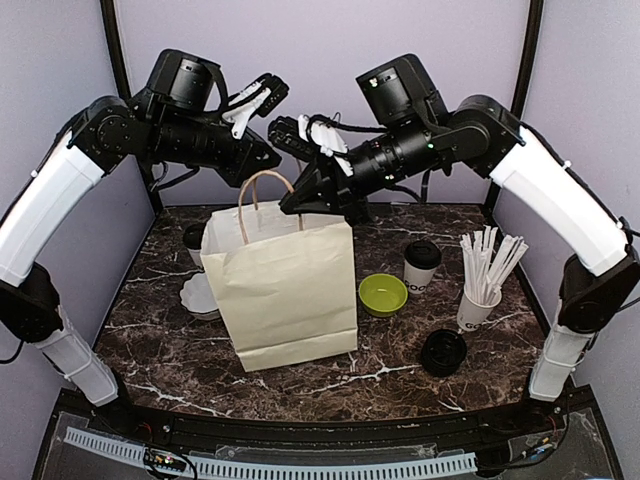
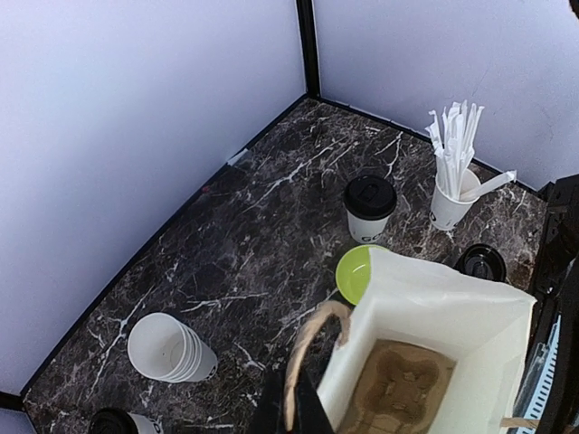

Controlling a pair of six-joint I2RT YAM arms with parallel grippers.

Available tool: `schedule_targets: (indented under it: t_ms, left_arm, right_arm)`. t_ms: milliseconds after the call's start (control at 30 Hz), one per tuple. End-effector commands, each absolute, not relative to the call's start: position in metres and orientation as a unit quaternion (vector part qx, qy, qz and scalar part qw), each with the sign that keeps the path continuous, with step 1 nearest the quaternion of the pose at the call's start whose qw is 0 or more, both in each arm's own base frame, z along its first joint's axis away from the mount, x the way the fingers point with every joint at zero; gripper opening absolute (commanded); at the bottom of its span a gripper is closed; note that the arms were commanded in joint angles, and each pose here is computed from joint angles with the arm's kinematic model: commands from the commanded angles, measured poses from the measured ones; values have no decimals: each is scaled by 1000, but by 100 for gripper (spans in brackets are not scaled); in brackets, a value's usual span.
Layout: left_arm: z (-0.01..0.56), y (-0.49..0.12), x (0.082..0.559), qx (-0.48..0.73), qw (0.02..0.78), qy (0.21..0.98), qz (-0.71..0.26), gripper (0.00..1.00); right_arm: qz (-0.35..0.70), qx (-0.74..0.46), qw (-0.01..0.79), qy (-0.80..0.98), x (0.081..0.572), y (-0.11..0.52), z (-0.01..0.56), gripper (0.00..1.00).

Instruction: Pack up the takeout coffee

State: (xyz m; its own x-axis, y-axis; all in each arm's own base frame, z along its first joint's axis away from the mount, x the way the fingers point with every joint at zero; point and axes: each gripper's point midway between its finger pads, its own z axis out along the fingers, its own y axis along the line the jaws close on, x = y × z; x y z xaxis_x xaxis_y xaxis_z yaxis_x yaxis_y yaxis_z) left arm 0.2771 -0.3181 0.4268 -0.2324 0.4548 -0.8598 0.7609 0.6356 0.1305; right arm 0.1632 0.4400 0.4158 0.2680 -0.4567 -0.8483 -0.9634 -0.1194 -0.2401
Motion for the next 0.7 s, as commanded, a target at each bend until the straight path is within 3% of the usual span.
schedule_targets:
  t_ms: [0, 67, 133, 200, 233, 333, 667]
  left_arm:
    - [415, -305, 285, 388, 471, 782, -126, 15]
    - [406, -302, 286, 385, 461, 791, -118, 38]
    - [395, -301, 283, 386, 448, 798, -119, 52]
    - [386, -300, 277, 391, 434, 802, -126, 65]
    - [388, -300, 272, 395, 432, 799, -136, 71]
    - [397, -297, 259, 399, 435, 791, -163, 75]
    - [408, -274, 221, 355, 442, 787, -242, 76]
  right_arm:
    - [307, -674, 420, 524, 176, 445, 409, 0]
    - [308, -673, 408, 535, 179, 445, 398, 0]
    - [313, -674, 393, 542, 179, 442, 388, 5]
    - [324, -686, 374, 533, 168, 436, 384, 40]
    - [330, -692, 365, 528, 161, 432, 385, 51]
    - [341, -713, 346, 506, 143, 417, 390, 67]
    - [346, -733, 319, 491, 122, 380, 392, 71]
